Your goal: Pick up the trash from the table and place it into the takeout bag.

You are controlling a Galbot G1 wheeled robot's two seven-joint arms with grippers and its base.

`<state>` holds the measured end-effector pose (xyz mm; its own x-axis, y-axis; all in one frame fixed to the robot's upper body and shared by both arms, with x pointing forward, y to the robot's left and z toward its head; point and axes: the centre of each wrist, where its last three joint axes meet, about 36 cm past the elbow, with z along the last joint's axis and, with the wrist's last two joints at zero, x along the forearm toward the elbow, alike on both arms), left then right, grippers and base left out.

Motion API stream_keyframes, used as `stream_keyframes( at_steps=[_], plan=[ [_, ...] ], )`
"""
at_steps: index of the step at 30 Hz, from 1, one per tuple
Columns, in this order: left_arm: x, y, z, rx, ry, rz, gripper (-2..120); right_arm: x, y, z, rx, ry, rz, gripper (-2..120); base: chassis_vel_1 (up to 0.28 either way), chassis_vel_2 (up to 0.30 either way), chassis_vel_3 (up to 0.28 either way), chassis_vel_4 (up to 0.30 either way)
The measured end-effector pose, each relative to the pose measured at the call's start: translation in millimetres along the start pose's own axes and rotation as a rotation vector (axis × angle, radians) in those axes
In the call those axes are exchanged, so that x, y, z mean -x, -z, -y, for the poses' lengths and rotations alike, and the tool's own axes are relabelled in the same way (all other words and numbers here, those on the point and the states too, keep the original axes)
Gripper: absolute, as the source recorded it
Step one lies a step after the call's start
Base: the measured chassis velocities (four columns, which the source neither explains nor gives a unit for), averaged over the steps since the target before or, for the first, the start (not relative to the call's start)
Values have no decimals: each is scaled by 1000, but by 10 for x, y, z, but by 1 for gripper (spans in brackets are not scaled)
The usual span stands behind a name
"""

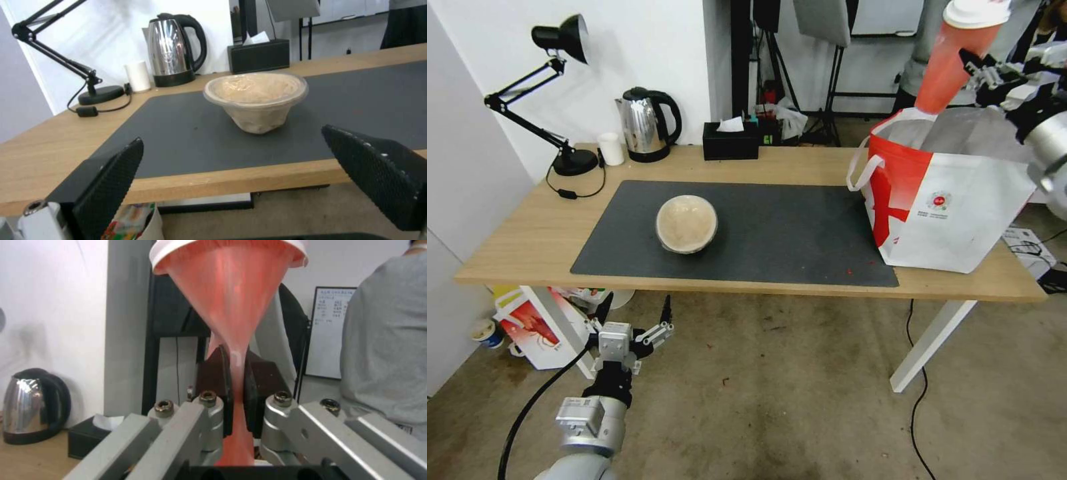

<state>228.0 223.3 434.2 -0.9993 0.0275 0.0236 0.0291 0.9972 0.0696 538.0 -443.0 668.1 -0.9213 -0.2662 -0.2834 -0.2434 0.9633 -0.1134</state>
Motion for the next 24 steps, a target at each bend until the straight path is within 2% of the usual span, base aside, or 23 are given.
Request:
stream_keyframes(
  at_steps=[9, 19, 24],
  plan=[
    [0, 0, 0, 0, 0, 0, 100, 124, -85, 76, -4, -16, 7, 4, 0, 0, 0, 0],
    [0, 0, 0, 0, 0, 0, 100, 156, -168, 310, -37, -67, 12, 4, 0, 0, 0, 0],
    [0, 0, 0, 0, 0, 0, 100, 159, -199, 333, -41, -74, 11, 4, 0, 0, 0, 0]
  ],
)
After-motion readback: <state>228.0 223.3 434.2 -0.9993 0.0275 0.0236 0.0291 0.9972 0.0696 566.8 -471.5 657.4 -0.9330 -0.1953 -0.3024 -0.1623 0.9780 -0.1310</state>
